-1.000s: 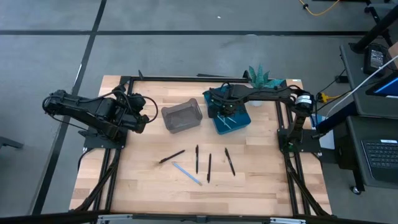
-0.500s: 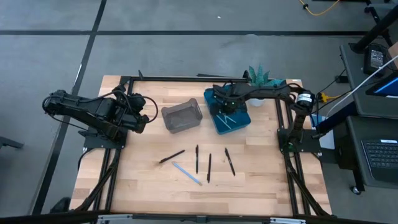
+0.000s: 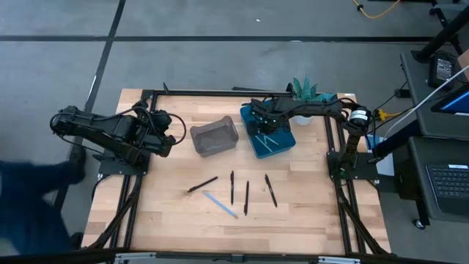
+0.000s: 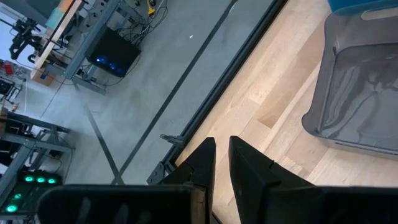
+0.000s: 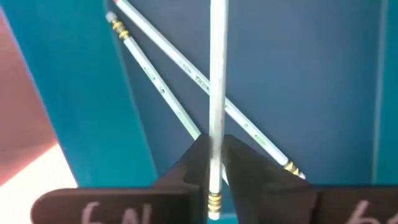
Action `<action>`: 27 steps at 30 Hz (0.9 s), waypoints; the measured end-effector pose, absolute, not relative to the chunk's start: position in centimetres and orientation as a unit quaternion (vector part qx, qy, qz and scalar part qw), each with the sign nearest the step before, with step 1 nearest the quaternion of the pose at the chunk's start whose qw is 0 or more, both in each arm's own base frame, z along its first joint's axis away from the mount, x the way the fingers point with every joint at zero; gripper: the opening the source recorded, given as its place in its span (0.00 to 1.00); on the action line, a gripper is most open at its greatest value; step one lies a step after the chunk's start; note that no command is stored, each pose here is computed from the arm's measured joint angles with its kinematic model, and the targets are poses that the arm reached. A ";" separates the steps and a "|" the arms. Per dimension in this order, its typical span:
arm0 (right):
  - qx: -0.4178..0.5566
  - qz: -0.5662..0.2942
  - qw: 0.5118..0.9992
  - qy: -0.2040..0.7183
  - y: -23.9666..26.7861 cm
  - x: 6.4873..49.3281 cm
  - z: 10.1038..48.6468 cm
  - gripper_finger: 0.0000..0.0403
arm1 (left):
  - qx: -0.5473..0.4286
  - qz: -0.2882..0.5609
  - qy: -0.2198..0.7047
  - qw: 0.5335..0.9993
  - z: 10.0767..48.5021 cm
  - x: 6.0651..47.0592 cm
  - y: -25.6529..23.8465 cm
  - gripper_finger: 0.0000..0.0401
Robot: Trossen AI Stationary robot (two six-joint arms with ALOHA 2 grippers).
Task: Sort pens & pencils
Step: Put the light blue colored pencil into the blue bin, then put the blue colored pencil into the blue bin
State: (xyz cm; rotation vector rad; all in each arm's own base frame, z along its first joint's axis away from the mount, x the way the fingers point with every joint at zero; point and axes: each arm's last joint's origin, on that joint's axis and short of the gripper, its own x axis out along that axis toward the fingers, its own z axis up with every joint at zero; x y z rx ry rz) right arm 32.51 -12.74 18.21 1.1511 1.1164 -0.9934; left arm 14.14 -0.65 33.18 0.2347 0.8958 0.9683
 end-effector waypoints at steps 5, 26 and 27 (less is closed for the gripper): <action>0.494 -0.426 0.589 0.477 -12.8 32.5 18.2 0.22 | 0.109 0.449 0.415 0.784 33.2 14.1 -0.6 0.10; 0.537 -0.317 0.662 0.417 -10.2 37.3 26.2 0.32 | 0.109 0.449 0.415 0.784 33.2 14.1 -0.6 0.10; 0.537 -0.308 0.667 0.414 -9.4 37.7 26.9 0.32 | 0.109 0.449 0.415 0.784 33.2 14.1 -0.6 0.10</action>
